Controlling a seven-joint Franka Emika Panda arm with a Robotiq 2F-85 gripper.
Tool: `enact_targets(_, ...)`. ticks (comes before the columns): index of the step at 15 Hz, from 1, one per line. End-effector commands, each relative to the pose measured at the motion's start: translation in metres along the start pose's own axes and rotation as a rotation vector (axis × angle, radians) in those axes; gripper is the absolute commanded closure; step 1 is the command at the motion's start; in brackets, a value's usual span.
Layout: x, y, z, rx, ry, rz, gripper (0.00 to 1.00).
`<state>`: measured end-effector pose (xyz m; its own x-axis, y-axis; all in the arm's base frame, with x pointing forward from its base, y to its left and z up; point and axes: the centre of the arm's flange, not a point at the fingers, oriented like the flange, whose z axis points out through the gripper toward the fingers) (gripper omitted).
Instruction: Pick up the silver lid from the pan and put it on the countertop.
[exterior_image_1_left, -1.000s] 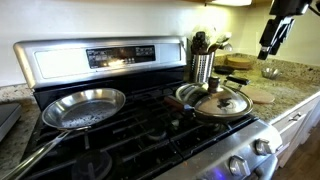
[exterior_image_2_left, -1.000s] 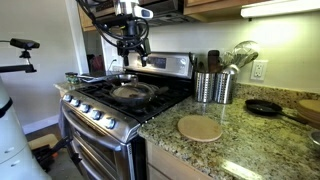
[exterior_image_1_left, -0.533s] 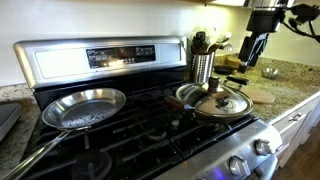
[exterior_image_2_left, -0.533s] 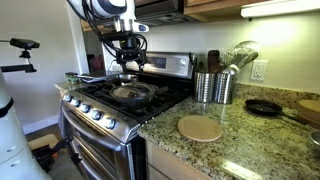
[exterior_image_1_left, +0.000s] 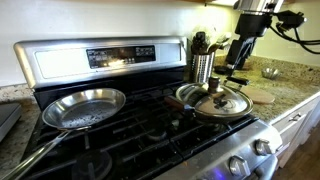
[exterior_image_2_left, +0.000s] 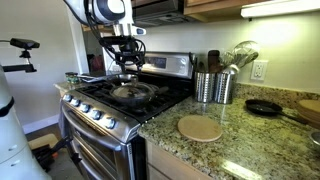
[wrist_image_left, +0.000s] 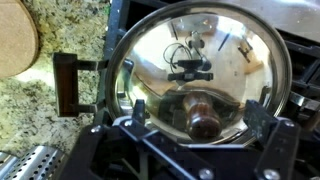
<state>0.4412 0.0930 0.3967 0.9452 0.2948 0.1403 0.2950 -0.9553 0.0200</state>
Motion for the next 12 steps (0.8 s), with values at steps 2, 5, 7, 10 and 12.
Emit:
enact_targets(2, 0.021, -0.01, 0.022, 0.017, 0.022, -0.008, 0.0)
enact_targets(5, 0.028, -0.011, 0.034, 0.021, 0.019, -0.02, 0.0)
enact_targets(7, 0.034, -0.012, 0.041, 0.023, 0.019, -0.02, 0.0)
enact_targets(10, 0.041, -0.013, 0.05, 0.027, 0.016, -0.024, 0.0)
enact_targets(12, 0.044, -0.016, 0.054, 0.031, 0.003, -0.02, 0.0)
